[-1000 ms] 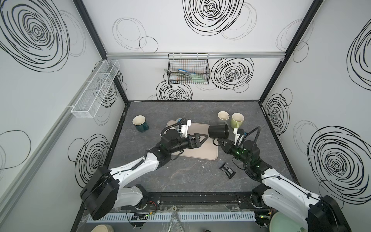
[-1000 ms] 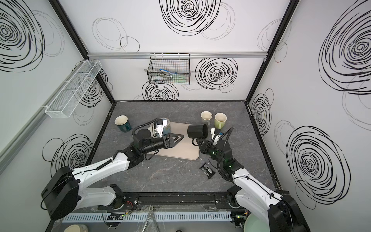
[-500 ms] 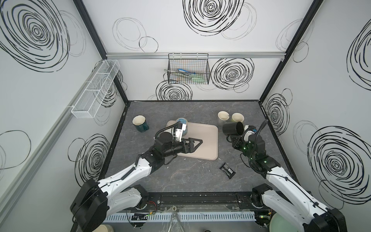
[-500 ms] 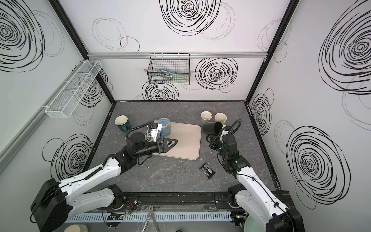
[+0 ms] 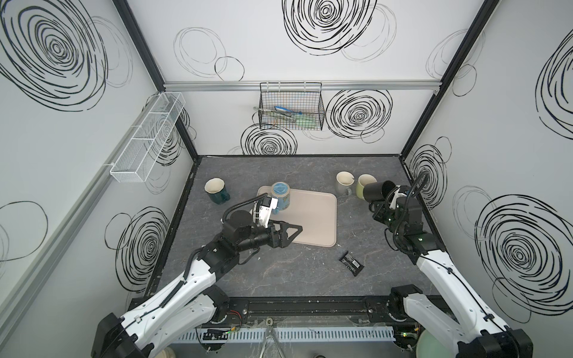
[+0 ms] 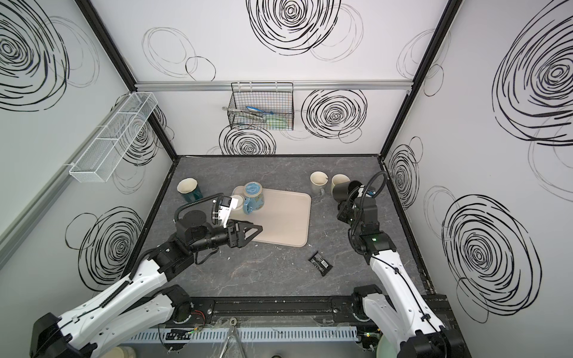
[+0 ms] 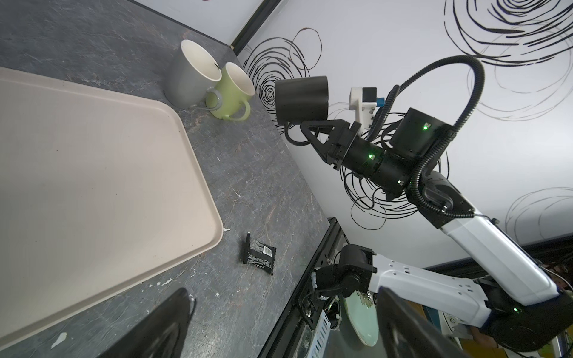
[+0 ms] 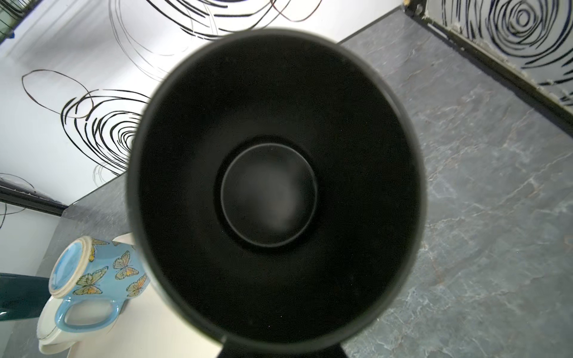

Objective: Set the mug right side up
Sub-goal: 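Carry the black mug toward the far corner with the right gripper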

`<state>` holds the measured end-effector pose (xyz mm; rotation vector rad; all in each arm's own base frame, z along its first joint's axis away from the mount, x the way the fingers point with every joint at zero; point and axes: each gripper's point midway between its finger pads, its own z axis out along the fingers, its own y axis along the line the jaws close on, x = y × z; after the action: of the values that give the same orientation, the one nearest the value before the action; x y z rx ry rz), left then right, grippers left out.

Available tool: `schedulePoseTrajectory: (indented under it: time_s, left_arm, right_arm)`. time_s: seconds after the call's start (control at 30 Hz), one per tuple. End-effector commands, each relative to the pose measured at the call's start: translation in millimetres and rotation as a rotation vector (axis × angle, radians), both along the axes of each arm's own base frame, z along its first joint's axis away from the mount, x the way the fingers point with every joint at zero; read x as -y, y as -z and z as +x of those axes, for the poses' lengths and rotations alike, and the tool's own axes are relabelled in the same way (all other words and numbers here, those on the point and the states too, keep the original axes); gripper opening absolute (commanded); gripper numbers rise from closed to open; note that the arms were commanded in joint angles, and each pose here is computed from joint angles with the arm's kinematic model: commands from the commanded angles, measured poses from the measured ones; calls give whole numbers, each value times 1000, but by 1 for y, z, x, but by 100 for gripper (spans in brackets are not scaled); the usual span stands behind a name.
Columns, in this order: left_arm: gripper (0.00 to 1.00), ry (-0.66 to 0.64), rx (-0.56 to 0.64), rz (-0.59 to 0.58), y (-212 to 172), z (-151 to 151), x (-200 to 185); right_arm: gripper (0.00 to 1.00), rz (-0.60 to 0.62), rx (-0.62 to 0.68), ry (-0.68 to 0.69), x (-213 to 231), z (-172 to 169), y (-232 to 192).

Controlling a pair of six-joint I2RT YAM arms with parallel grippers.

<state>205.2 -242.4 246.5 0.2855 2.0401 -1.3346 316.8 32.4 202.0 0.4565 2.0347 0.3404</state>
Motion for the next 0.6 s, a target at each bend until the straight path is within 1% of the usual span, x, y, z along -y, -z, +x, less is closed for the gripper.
schedulePoseTrajectory:
  time_s: [0.0,0.23,0.43,0.57]
  left_arm:
    - [96,-17,33,69,10,-2,-13]
    - [96,-92,105,177,24,13,-35]
    - [96,-112,93,209,35,19,-49]
    - [96,-131,80,227,41,20,-57]
  right_arm:
    - [0,-43,132,41,10,13,-48]
    - [0,-105,131,75,21,20,-52]
    - [0,-174,102,119,40,32,-56]
    - [0,-180,83,150,55,40,-55]
